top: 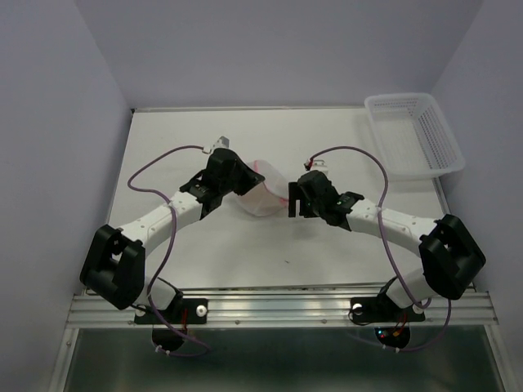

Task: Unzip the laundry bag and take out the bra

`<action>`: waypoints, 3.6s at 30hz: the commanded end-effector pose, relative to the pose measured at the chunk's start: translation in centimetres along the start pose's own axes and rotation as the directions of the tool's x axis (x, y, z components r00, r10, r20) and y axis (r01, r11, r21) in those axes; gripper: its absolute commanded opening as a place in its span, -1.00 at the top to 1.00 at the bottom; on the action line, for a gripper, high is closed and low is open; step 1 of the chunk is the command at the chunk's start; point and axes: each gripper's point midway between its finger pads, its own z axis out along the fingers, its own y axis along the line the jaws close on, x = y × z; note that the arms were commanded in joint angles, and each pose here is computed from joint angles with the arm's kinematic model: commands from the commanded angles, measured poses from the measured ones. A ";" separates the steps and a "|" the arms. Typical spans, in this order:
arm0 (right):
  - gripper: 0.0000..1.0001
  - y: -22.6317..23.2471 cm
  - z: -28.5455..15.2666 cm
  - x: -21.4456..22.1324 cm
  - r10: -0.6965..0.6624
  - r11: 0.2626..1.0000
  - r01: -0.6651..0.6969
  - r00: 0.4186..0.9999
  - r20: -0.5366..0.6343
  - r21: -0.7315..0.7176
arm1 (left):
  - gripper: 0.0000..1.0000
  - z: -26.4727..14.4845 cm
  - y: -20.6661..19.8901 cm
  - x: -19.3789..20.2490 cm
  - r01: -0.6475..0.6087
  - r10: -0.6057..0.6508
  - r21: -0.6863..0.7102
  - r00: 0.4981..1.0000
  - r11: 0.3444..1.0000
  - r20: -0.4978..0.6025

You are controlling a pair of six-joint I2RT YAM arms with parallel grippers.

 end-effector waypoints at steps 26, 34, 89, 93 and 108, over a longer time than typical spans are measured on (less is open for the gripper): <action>0.16 8.5 0.0 -4.0 0.041 0.955 -0.021 0.997 0.060 -0.297 | 1.00 -1.5 -0.5 -0.4 0.046 -0.047 0.030 0.998 0.998 0.033; 0.61 9.3 0.2 -3.5 -0.018 0.962 0.033 0.998 0.058 -0.271 | 1.00 -1.4 -0.3 -0.2 0.039 -0.039 0.026 0.999 0.999 0.025; 0.99 9.8 -3.6 -1.9 0.000 0.861 -0.022 0.999 -0.044 -0.508 | -0.98 -0.9 -0.9 -3.9 -0.197 0.197 0.041 0.980 0.980 -0.004; 0.99 10.8 -3.8 -2.6 0.011 0.858 -0.023 1.000 -0.026 -0.512 | -0.98 -3.5 0.2 -1.9 -0.130 0.132 0.057 0.991 0.990 -0.022; 0.99 13.8 -3.8 -2.2 0.018 0.832 -0.022 1.000 -0.012 -0.554 | -0.82 -3.6 1.0 0.6 -0.006 0.007 0.051 1.000 0.999 -0.020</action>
